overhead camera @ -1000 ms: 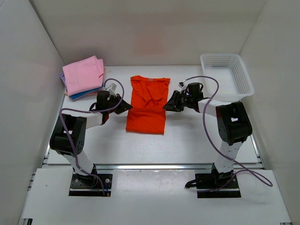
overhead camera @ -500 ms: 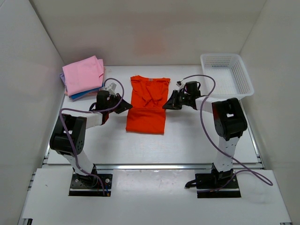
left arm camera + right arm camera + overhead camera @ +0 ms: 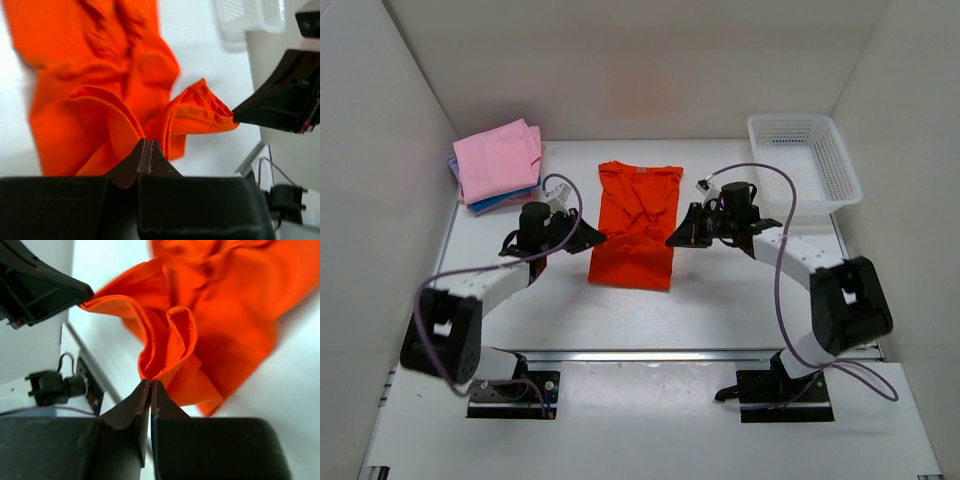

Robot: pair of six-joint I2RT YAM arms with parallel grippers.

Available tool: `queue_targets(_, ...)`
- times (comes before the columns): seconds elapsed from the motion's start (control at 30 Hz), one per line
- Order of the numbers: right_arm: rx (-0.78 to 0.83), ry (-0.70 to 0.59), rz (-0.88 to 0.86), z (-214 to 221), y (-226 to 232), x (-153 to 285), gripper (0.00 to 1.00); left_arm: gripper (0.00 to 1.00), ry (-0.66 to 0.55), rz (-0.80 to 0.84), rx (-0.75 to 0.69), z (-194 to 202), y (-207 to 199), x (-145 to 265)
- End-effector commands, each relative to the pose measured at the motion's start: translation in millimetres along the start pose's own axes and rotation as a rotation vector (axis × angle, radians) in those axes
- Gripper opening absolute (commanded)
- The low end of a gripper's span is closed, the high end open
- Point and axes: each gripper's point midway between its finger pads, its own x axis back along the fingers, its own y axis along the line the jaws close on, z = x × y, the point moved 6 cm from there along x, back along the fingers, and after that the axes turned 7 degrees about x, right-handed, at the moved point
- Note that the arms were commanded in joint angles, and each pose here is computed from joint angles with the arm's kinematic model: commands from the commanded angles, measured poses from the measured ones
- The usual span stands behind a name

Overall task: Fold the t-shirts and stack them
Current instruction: Fold the folded rectangular tshirt in 1/3 of the way

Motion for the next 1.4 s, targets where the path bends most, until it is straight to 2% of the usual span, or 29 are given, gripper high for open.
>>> queue_targets(0.0, 0.057, -0.002, -0.014, 14, 28, 17, 0.0, 0.0, 0.009, 0.048, -0.039, 22, -20, 33)
queue_targets(0.1, 0.084, 0.006, -0.028, 30, 49, 28, 0.0, 0.0, 0.043, 0.04, -0.053, 44, -23, 51)
queue_targets(0.4, 0.071, 0.097, -0.043, 98, 65, 47, 0.0, 0.0, 0.116, 0.047, -0.046, 99, -17, 88)
queue_targets(0.57, 0.028, 0.173, -0.055, 139, 62, 58, 0.0, 0.0, 0.08, 0.079, -0.024, 110, -16, 111)
queue_targets(0.77, 0.031, 0.23, -0.074, 157, 67, 67, 0.0, 0.0, 0.166, 0.116, -0.015, 135, -17, 121)
queue_targets(0.93, 0.018, 0.213, -0.082, 152, 68, 75, 0.0, 0.0, 0.198, 0.131, 0.002, 145, -17, 125)
queue_targets(1.13, 0.032, 0.189, -0.087, 120, 76, 74, 0.0, 0.0, 0.144, 0.138, -0.04, 113, -36, 125)
queue_targets(1.37, 0.039, 0.153, -0.076, 66, 60, 67, 0.0, 0.0, 0.047, 0.116, -0.103, 43, -52, 101)
